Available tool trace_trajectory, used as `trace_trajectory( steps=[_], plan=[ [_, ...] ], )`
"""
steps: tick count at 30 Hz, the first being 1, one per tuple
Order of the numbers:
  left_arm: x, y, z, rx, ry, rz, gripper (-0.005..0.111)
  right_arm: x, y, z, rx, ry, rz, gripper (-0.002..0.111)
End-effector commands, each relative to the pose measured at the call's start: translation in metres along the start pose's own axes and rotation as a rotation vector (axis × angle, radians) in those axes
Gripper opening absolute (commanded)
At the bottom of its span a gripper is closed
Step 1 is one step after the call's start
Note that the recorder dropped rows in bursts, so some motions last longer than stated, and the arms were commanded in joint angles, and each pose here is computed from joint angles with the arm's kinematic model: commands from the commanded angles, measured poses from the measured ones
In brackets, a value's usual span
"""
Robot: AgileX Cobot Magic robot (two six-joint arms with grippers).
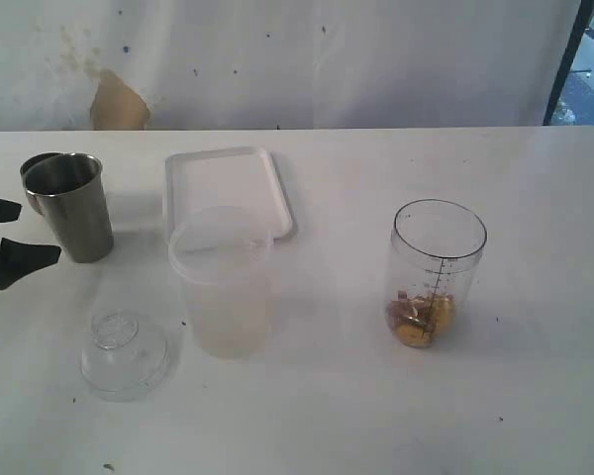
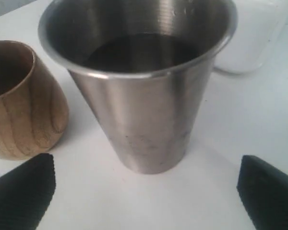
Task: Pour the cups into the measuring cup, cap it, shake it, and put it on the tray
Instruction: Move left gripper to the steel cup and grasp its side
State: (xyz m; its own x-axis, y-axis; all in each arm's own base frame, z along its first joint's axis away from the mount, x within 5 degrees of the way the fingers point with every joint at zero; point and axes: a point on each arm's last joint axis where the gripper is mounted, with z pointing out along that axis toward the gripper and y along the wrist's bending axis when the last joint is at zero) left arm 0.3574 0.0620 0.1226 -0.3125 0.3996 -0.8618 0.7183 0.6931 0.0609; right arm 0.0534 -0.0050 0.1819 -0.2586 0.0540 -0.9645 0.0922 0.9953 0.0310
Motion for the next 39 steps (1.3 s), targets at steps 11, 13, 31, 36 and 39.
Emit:
trace_trajectory(
  steps=[11, 13, 31, 36, 39],
  plan=[
    [0.0, -0.008, 0.031, 0.005, -0.187, -0.087, 0.105, 0.0, 0.0, 0.0, -0.003, -0.009, 0.0, 0.0],
    [0.001, -0.006, 0.035, -0.021, -0.215, -0.083, 0.105, 0.0, 0.0, 0.0, -0.003, -0.009, 0.0, 0.0],
    [0.005, -0.005, 0.058, -0.129, -0.418, -0.104, 0.105, 0.0, 0.0, 0.0, -0.003, -0.009, 0.0, 0.0],
    [-0.01, -0.01, 0.07, -0.091, -0.44, -0.069, 0.105, 0.0, 0.0, 0.0, -0.003, -0.009, 0.0, 0.0],
    [-0.017, -0.01, 0.075, -0.101, -0.46, -0.064, 0.105, 0.0, 0.0, 0.0, -0.003, -0.009, 0.0, 0.0]
  ],
)
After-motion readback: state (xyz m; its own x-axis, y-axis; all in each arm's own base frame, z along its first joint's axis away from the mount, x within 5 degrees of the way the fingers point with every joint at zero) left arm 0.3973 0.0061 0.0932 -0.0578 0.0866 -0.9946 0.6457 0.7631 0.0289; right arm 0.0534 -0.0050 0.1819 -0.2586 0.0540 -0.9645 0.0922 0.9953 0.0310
